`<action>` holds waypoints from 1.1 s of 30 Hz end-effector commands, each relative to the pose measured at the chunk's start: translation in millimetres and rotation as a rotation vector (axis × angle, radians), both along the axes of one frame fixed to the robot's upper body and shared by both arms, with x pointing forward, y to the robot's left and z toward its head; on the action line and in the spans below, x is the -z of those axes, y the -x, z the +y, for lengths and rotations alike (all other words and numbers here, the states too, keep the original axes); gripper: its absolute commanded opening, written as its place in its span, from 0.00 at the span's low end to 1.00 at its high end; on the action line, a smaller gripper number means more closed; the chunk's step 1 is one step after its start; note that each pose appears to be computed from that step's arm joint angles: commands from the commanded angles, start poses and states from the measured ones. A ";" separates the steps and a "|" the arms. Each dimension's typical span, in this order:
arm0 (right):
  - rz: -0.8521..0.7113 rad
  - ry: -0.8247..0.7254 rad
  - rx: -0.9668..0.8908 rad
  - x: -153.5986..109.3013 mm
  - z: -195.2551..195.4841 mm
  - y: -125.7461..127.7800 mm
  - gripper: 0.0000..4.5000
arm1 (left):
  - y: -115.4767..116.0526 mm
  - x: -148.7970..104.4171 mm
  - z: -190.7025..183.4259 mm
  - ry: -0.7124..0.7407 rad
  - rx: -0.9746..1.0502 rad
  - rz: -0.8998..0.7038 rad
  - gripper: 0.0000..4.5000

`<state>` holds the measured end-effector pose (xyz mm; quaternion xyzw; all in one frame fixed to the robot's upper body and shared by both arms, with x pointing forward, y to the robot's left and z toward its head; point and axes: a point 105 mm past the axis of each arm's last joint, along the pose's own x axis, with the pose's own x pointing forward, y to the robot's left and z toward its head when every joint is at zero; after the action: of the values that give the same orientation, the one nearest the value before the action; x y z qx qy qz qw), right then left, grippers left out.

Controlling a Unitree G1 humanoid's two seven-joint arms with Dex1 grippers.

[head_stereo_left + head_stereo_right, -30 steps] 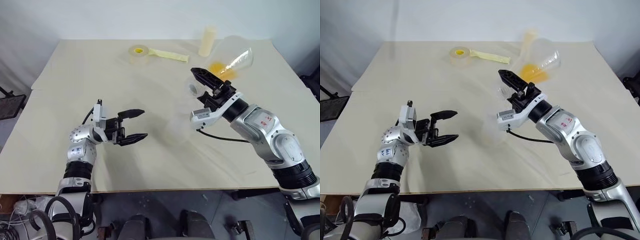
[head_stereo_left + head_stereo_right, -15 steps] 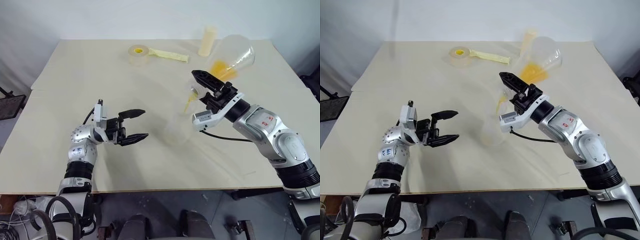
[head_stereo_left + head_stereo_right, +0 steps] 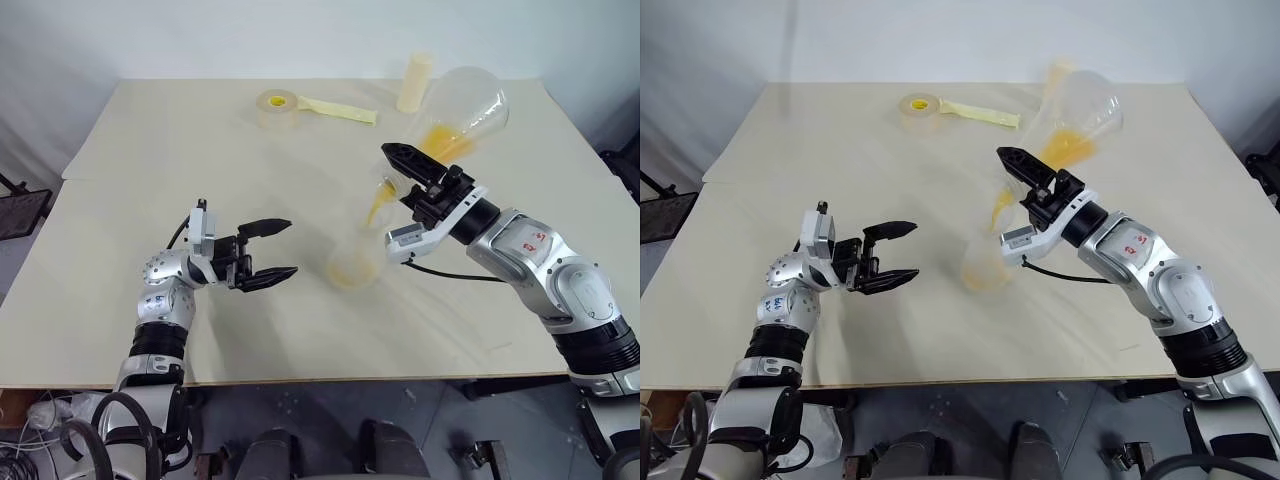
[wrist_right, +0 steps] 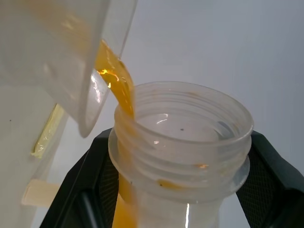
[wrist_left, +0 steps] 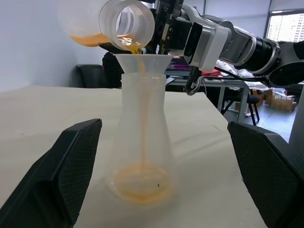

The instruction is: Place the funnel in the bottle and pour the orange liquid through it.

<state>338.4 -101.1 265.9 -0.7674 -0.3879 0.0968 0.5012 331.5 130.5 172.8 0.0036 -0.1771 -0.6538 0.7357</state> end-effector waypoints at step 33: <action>-0.176 0.100 -0.064 -22.3 -0.5 3.9 0.62 | 2.2 -15.0 -2.7 0.007 0.022 -0.068 1.00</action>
<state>339.2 -100.0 272.7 -0.7857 -0.4319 0.0857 0.4345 331.2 130.4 172.9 0.0041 -0.1773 -0.6551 0.7344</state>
